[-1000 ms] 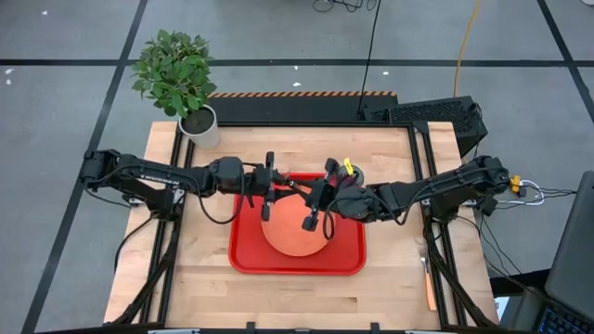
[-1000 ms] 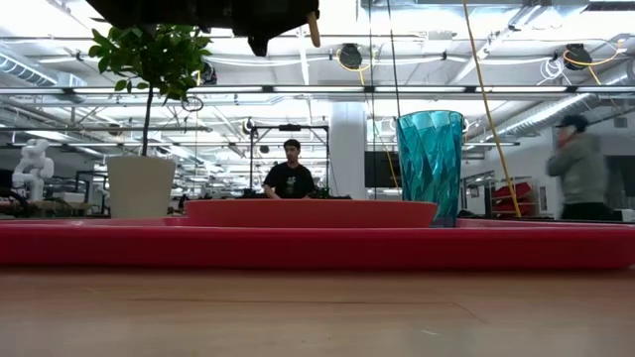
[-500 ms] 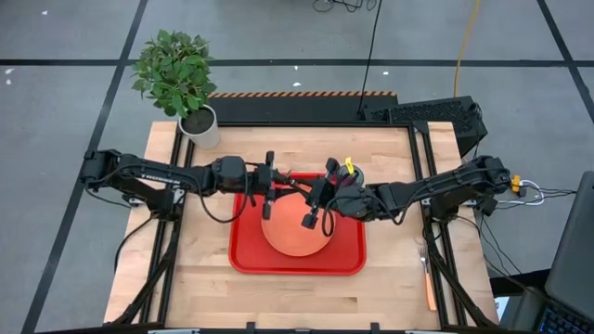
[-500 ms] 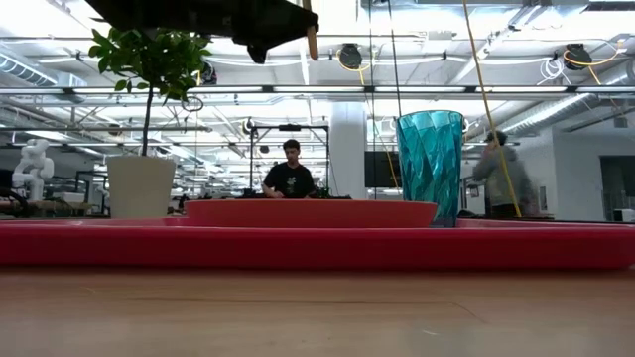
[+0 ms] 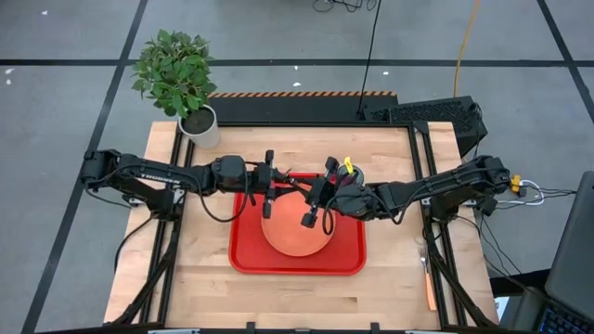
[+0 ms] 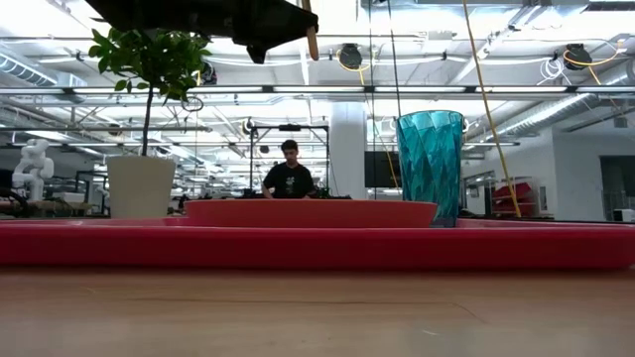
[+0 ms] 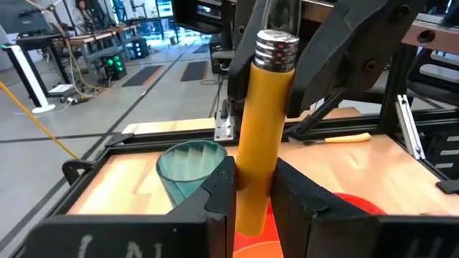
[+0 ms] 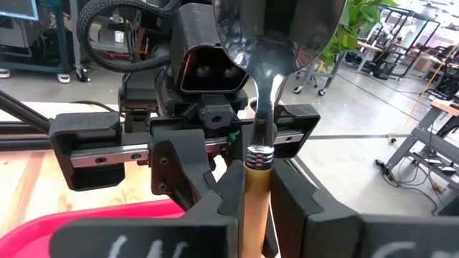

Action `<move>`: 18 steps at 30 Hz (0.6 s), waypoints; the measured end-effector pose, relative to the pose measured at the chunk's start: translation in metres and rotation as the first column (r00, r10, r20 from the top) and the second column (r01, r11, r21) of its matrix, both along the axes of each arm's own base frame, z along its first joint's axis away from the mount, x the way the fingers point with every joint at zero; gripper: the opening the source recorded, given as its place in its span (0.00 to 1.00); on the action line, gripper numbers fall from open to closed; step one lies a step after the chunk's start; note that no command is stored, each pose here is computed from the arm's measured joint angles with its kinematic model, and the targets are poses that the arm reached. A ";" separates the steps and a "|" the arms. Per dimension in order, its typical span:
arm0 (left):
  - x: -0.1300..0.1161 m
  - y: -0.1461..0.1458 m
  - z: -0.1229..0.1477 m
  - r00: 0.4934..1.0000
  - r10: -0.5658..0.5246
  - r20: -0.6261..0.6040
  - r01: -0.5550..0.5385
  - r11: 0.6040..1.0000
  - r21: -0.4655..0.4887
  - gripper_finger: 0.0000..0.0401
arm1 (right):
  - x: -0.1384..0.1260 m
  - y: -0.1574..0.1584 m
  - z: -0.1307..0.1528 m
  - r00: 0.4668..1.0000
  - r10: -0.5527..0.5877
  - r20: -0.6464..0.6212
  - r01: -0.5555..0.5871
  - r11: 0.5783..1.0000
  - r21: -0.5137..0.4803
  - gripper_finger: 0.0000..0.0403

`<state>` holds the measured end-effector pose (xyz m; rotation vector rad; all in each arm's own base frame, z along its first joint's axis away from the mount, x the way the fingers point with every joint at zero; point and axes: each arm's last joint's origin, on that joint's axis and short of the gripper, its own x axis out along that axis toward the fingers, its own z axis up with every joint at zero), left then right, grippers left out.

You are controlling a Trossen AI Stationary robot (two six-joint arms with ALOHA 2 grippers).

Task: Pick and place plate/cup/fork/spoon on tray
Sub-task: Put the yellow spoon on the red tray to the left of the orange plate

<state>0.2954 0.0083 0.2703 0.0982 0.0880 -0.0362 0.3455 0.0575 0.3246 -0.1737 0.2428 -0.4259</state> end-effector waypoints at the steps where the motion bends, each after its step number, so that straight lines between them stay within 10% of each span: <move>1: 0.000 0.000 0.000 1.000 0.000 0.000 0.000 1.000 -0.001 0.16 | 0.000 0.000 0.000 1.000 0.001 -0.002 -0.001 1.000 -0.003 0.10; 10: 0.000 0.000 0.000 1.000 -0.005 0.000 0.005 1.000 -0.012 0.08 | 0.000 0.000 -0.001 1.000 0.000 -0.007 0.000 1.000 -0.008 0.43; 18: 0.000 0.000 0.000 1.000 -0.002 -0.005 0.002 1.000 -0.016 0.08 | 0.000 0.000 -0.001 1.000 0.000 -0.005 0.000 1.000 -0.007 0.52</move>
